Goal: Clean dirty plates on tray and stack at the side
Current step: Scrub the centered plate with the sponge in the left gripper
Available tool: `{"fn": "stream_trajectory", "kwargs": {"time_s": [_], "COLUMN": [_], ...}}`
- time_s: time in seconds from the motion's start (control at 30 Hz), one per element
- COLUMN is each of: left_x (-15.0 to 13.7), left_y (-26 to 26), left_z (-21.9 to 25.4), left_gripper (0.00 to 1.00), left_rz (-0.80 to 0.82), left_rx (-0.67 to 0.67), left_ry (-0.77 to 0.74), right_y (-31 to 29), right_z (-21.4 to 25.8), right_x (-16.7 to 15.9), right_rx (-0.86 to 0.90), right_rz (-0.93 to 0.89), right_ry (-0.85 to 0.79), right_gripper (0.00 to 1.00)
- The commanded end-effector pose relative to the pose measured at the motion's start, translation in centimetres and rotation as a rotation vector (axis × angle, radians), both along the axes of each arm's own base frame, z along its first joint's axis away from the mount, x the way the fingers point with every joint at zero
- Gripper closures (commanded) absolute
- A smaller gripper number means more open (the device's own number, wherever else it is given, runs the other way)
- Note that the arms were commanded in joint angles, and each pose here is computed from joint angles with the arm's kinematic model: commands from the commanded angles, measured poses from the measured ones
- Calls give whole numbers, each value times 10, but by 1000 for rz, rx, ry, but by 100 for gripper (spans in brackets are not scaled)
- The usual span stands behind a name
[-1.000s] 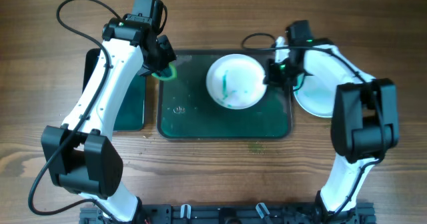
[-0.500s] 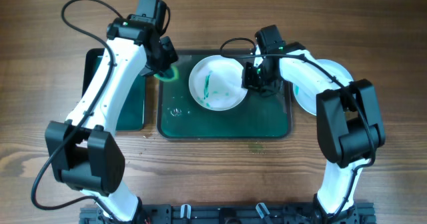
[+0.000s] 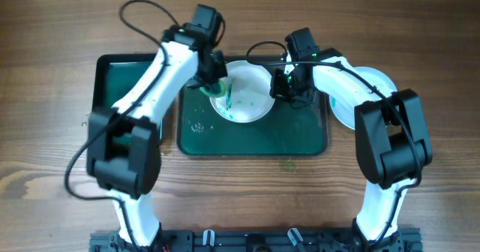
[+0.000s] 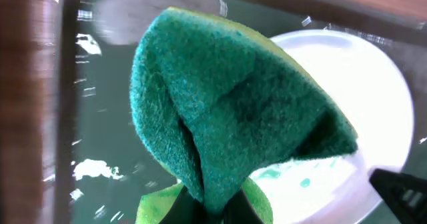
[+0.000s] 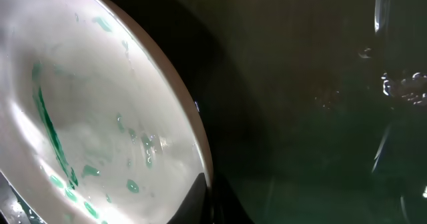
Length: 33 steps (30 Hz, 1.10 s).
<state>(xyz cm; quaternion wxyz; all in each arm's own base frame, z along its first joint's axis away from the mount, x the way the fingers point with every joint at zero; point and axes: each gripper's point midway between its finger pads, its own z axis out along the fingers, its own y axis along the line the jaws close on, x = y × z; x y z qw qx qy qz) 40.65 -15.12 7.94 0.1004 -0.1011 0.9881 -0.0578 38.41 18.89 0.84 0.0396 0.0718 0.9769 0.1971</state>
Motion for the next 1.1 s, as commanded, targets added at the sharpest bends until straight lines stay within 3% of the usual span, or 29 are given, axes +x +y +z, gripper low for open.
{"fn": "stream_trajectory", "kwargs": {"time_s": [0.0,0.23,0.47,0.53,0.67,0.77,0.9,1.07], "left_x": [-1,-8,-36,-44,-63,-56,-25,27], "left_y": [-35,-45,-48,-61,-106,-110,-95,-34], "left_z": [-32,-74,-97,-94,-74,-73,-84,-93], "left_gripper": [96,96,96,96,96,96,96,96], "left_rz": [-201,-266,-281,-335,-561,-562,-412,-79], "left_rx": [-64,-50,-55,-121,-405,-420,-284,83], "left_ry": [37,106,239,260,266,233,153,-25], "right_y": [-3,-3,-3,-3,-3,-3,-3,-3], "right_z": [-15,-15,-15,-15,-15,-15,-15,-15], "right_x": [-6,-6,-5,-5,-4,-4,-4,-4], "right_rx": [-24,-25,-25,-24,-24,-24,-24,-27], "right_rz": [-2,7,11,11,11,11,11,10], "right_ry": [29,25,22,20,19,18,18,16], "right_gripper": [96,96,96,96,96,96,96,96]}}
